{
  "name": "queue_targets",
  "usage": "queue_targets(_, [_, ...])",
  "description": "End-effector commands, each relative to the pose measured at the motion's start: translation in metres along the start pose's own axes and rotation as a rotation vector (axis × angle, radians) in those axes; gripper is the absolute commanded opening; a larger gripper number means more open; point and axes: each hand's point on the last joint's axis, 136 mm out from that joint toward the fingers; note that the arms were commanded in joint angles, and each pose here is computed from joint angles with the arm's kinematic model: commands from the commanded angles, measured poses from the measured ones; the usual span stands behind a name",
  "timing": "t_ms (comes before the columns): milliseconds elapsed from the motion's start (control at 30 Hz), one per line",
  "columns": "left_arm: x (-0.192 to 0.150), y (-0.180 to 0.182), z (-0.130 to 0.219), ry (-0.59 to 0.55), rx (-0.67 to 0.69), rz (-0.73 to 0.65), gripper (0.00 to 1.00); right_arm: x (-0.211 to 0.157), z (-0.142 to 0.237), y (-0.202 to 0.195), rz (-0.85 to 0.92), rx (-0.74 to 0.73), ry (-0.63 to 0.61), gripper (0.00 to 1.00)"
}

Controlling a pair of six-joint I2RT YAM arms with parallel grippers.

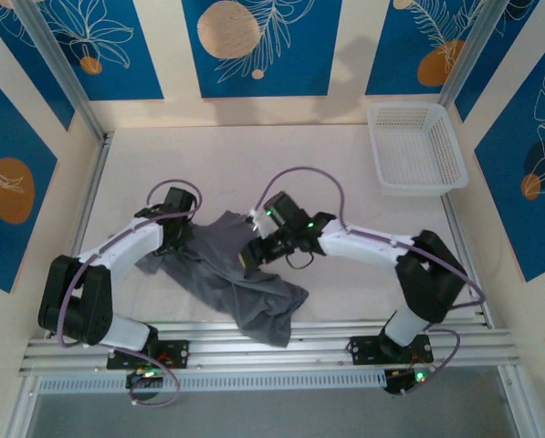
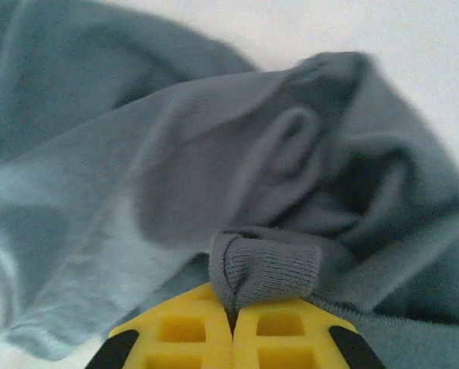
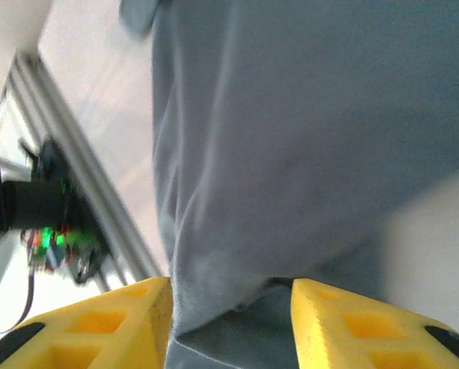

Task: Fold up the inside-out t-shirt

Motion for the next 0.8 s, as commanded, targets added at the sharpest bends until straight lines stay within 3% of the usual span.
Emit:
queue_targets(0, [0.013, 0.04, 0.009, -0.077, 0.121, 0.133, 0.14, 0.038, 0.034, -0.063, -0.146, -0.241, -0.137, 0.46])
queue_targets(133, [0.031, 0.032, 0.037, -0.119, 0.031, 0.088, 0.44, 0.045, 0.042, -0.086, -0.22, -0.286, -0.143, 0.46])
queue_targets(200, [0.039, 0.016, 0.058, -0.134, -0.05, 0.055, 0.53, 0.044, 0.044, -0.087, -0.229, -0.29, -0.149, 0.46])
queue_targets(267, [0.039, -0.015, 0.08, -0.136, -0.163, -0.018, 0.59, 0.042, 0.042, -0.087, -0.244, -0.281, -0.141, 0.46])
queue_targets(367, [0.022, -0.084, 0.106, -0.103, -0.334, -0.236, 0.63, 0.037, 0.04, -0.086, -0.261, -0.267, -0.134, 0.46])
queue_targets(533, [-0.005, -0.155, 0.097, -0.084, -0.154, -0.576, 0.71, 0.026, 0.044, -0.093, -0.305, -0.268, -0.133, 0.45])
queue_targets(767, [-0.017, -0.202, 0.036, -0.06, -0.028, -0.683, 0.86, -0.002, 0.067, -0.101, -0.353, -0.298, -0.152, 0.45])
Point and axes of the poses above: each hand's point on the last joint's axis, 136 mm out from that joint toward the fingers, its own z axis back along the fingers, its own y axis along the line the jaws close on, x = y × z, and after that the axes turned 1 degree about z, right-handed
